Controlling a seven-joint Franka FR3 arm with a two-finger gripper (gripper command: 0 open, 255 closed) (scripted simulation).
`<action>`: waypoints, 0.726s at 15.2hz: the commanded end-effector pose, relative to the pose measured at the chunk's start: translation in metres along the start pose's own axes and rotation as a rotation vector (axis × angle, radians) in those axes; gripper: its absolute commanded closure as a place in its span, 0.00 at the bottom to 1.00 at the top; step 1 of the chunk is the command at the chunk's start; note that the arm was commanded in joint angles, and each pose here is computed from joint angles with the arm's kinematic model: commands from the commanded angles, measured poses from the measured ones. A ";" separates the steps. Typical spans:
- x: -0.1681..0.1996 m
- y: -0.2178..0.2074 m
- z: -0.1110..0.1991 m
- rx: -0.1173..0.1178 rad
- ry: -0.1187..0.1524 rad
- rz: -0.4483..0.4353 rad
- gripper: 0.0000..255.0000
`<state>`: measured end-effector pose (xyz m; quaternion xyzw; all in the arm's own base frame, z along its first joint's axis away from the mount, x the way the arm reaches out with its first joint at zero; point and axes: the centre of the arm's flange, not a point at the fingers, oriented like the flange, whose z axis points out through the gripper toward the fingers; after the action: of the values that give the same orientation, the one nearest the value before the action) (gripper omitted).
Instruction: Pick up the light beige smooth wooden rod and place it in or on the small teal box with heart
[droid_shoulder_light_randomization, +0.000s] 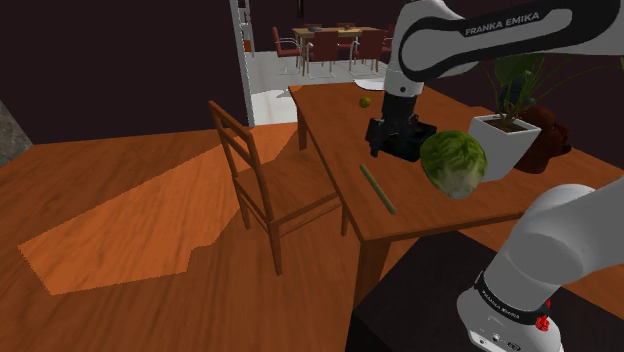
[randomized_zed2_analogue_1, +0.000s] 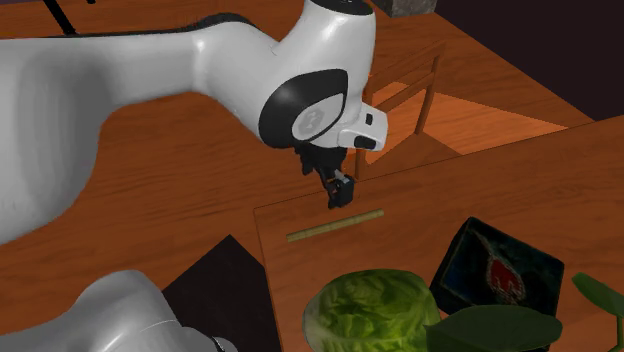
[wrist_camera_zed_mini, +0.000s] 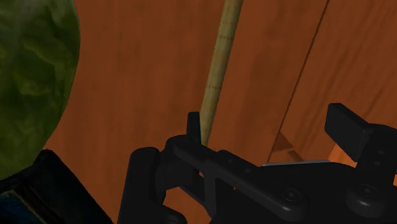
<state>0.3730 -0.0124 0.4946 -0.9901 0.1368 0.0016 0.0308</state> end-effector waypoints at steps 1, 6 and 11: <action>0.012 0.009 0.024 0.014 -0.016 0.060 0.00; 0.039 0.033 0.084 0.048 -0.060 0.205 0.00; 0.047 0.041 0.123 0.061 -0.076 0.261 0.00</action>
<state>0.4068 -0.0554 0.3753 -0.9623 0.2611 0.0389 0.0654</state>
